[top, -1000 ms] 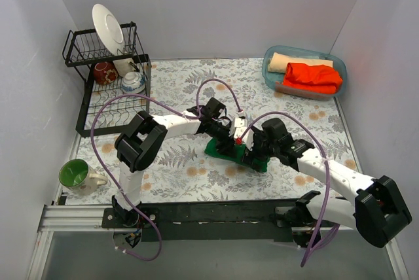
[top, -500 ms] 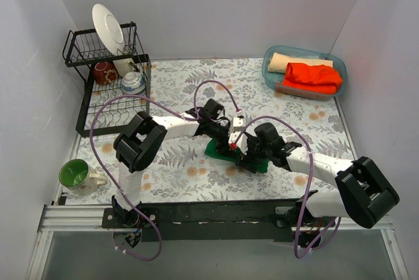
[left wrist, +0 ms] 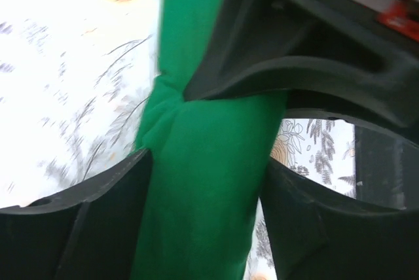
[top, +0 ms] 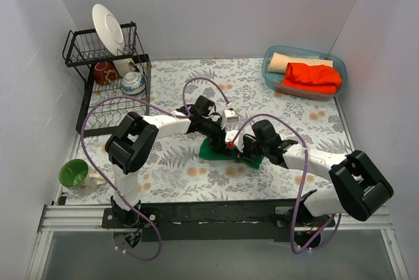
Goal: Roll the t-shirts
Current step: Pick up the T-shirt from the center of the board, then place the T-shirt in the bin.
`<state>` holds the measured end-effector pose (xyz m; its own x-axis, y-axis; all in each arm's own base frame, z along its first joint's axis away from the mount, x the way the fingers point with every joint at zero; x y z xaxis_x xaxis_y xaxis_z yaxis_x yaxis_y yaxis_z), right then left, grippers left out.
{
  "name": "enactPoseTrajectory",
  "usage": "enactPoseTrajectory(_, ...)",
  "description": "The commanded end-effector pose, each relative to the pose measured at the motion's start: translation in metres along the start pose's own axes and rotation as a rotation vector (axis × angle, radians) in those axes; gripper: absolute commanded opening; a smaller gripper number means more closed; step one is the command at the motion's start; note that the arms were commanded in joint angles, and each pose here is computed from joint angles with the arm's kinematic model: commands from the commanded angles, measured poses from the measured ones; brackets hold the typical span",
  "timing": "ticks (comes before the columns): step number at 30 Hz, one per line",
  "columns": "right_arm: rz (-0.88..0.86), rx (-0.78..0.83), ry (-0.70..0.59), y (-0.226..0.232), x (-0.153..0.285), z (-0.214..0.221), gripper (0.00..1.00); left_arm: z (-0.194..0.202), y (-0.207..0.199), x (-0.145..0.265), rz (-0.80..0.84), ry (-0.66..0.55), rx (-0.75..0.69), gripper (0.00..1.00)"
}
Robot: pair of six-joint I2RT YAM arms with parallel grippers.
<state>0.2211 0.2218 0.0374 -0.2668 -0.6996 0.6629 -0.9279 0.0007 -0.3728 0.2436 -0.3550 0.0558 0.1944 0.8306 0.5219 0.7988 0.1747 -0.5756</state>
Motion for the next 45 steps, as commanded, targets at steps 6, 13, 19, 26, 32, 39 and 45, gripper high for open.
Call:
enactPoseTrajectory(6,0.067,0.116,0.131,-0.068,0.04,-0.004,0.01,-0.186,-0.024,0.207,-0.219,-0.493,-0.084,0.84)
enactPoseTrajectory(13,0.361,0.227,0.233,-0.202,0.114,0.014,0.01,-0.191,-0.036,0.275,-0.331,-0.562,-0.105,0.84)
enactPoseTrajectory(19,0.606,0.208,0.333,-0.31,0.188,0.055,0.01,-0.159,-0.024,0.28,-0.376,-0.539,-0.067,0.84)
enactPoseTrajectory(26,0.678,0.263,0.423,-0.358,0.222,0.123,0.01,-0.139,0.019,0.296,-0.476,-0.495,-0.009,0.83)
enactPoseTrajectory(32,0.662,0.35,0.469,-0.366,0.23,0.173,0.01,-0.129,0.045,0.293,-0.532,-0.435,0.009,0.83)
enactPoseTrajectory(39,0.6,0.508,0.494,-0.363,0.217,0.206,0.01,-0.112,0.074,0.281,-0.546,-0.36,0.092,0.81)
enactPoseTrajectory(45,0.529,0.629,0.503,-0.348,0.199,0.217,0.01,-0.109,0.087,0.271,-0.565,-0.32,0.108,0.81)
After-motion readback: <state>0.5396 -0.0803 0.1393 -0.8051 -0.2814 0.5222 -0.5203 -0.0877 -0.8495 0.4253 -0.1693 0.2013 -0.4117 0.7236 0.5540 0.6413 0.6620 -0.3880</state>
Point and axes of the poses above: each gripper's point midway between its finger pads, its own x axis back along the fingers, its own y axis along the line the jaws close on, z = x × y, the point moved 1 cm from there along x, back along the fingers, and after that the axes turned 15 degrees about x, right-handed, at the moved point
